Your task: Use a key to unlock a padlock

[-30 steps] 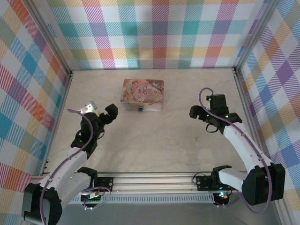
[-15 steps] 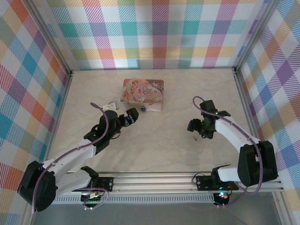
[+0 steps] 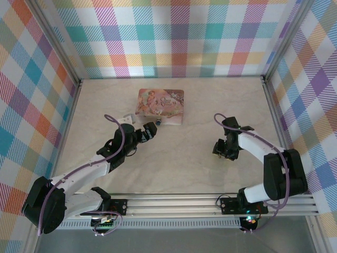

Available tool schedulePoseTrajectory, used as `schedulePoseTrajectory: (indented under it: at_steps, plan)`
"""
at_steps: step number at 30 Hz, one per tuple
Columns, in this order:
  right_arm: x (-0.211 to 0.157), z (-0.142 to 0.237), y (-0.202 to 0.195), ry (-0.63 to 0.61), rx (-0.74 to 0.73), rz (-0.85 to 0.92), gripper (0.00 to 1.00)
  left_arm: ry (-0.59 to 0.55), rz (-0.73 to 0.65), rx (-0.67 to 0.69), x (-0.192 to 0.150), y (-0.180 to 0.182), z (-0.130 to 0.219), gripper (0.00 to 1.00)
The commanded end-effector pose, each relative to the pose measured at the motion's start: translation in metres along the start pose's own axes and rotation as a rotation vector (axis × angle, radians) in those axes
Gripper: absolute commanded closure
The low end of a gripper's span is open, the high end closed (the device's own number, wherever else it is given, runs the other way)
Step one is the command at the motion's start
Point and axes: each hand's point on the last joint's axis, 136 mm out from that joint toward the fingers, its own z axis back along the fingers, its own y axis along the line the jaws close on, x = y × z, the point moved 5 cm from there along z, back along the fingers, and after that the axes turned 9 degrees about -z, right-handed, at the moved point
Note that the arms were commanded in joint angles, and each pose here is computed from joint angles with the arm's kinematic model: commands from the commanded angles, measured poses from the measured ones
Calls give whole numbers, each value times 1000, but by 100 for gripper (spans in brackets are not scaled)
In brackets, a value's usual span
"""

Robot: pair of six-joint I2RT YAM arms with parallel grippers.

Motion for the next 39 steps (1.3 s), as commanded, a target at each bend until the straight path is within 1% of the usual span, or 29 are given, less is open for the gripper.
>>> schedulePoseTrajectory:
  at_steps: [1,3,6,8,11,14,29,39]
  plan:
    - [2,1,2,-2,-10,14,50,-37,-17,-12,11,-9,2,0]
    - [3,-1,2,2,-16,15,54,-37,-18,-14,12,-9,3,0]
    - [2,-4,1,12,-25,13,57,-35,-17,-15,12,-10,3,0]
    - [2,-5,1,16,-28,12,58,-33,-19,-11,12,-9,3,0]
    - [2,-7,1,22,-31,12,62,-34,-18,-10,12,-9,3,0]
    - [2,-8,1,28,-34,11,63,-33,-21,-9,11,-8,4,0]
    - [1,-10,2,38,-32,7,88,-33,-23,-11,12,-9,6,0]
    - [2,-4,5,15,0,1,97,-39,-14,-21,14,-11,9,0]
